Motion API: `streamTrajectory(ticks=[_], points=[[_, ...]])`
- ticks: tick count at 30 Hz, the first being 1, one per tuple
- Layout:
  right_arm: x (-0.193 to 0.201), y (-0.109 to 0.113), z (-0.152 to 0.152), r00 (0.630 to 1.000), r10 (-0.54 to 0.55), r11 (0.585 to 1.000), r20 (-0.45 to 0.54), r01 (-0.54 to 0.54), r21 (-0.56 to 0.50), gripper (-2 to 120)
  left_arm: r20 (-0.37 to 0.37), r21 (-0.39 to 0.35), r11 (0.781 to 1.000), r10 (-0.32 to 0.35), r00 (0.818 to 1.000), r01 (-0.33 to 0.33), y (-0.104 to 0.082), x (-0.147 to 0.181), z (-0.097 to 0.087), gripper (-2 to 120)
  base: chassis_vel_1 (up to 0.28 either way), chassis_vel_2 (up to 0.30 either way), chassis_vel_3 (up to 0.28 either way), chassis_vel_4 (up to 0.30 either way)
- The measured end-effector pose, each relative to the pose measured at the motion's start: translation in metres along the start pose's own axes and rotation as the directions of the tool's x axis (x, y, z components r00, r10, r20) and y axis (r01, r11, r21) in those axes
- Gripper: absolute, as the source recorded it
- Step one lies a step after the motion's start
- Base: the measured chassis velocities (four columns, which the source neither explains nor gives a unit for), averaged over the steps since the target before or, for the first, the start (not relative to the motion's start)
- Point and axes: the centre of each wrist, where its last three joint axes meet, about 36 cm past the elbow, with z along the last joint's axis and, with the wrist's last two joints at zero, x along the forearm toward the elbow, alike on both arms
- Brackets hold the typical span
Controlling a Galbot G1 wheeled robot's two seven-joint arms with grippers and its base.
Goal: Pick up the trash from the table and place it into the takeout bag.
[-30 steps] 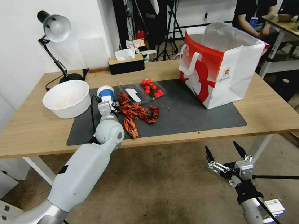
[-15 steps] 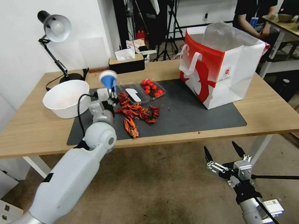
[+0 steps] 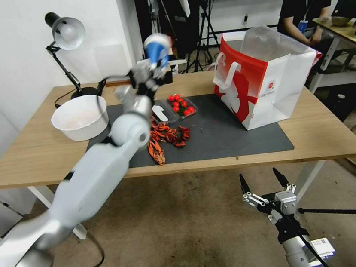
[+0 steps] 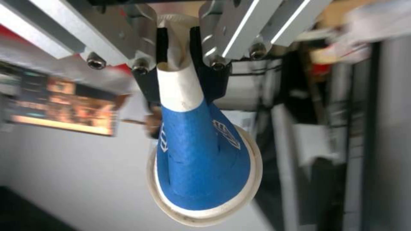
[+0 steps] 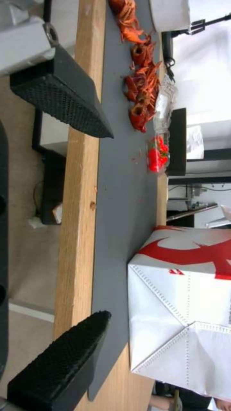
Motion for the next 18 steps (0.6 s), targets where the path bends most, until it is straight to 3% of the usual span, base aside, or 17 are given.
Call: streamTrajectory(ticks=[1,3,4,6,8,10,11,13,14,17,18], points=[[0.0,0.0,0.0,1.0,0.0,1.0,0.0,0.0,0.0,100,0.0,0.0,1.0,0.0,1.0,0.0,0.0,0.0,0.0,7,0.0,0.0,0.0,0.0],[0.0,0.001,0.0,1.0,0.002,1.0,0.001,-0.002,0.0,100,0.006,-0.012,0.991,0.131,0.991,-0.131,-0.037,-0.037,-0.007,7,0.0,0.0,0.0,0.0],[0.0,0.001,0.0,1.0,0.002,1.0,0.001,-0.002,0.0,100,0.006,-0.012,0.991,0.131,0.991,-0.131,-0.037,-0.037,-0.007,7,0.0,0.0,0.0,0.0],[0.0,0.002,0.0,1.0,0.004,1.0,0.002,-0.004,-0.002,100,0.01,-0.036,0.973,0.229,0.973,-0.229,-0.066,-0.067,-0.015,7,0.0,0.0,0.0,0.0],[0.0,0.002,0.0,1.0,0.005,1.0,0.002,-0.005,-0.003,100,0.008,-0.047,0.964,0.262,0.965,-0.261,-0.076,-0.077,-0.017,7,0.0,0.0,0.0,0.0],[0.0,0.002,0.0,1.0,0.006,1.0,0.002,-0.006,-0.004,100,-0.008,-0.071,0.939,0.336,0.942,-0.336,-0.101,-0.097,-0.019,7,0.0,0.0,0.0,0.0],[0.0,0.002,0.0,1.0,0.006,1.0,0.002,-0.006,-0.004,100,-0.008,-0.071,0.939,0.336,0.942,-0.336,-0.101,-0.097,-0.019,7,0.0,0.0,0.0,0.0],[0.0,0.003,0.0,1.0,0.007,1.0,0.003,-0.007,-0.005,100,-0.029,-0.101,0.913,0.394,0.918,-0.395,-0.116,-0.11,-0.017,7,0.0,0.0,0.0,0.0],[0.0,0.003,0.0,1.0,0.007,1.0,0.003,-0.007,-0.005,100,-0.029,-0.101,0.913,0.394,0.918,-0.395,-0.116,-0.11,-0.017,7,0.0,0.0,0.0,0.0],[0.0,0.003,0.0,1.0,0.009,1.0,0.006,-0.008,-0.007,100,-0.095,-0.172,0.864,0.464,0.881,-0.474,-0.132,-0.129,-0.002,7,0.0,0.0,0.0,0.0],[0.0,0.003,0.0,1.0,0.009,1.0,0.006,-0.008,-0.007,100,-0.095,-0.172,0.864,0.464,0.881,-0.474,-0.132,-0.129,-0.002,7,0.0,0.0,0.0,0.0]])
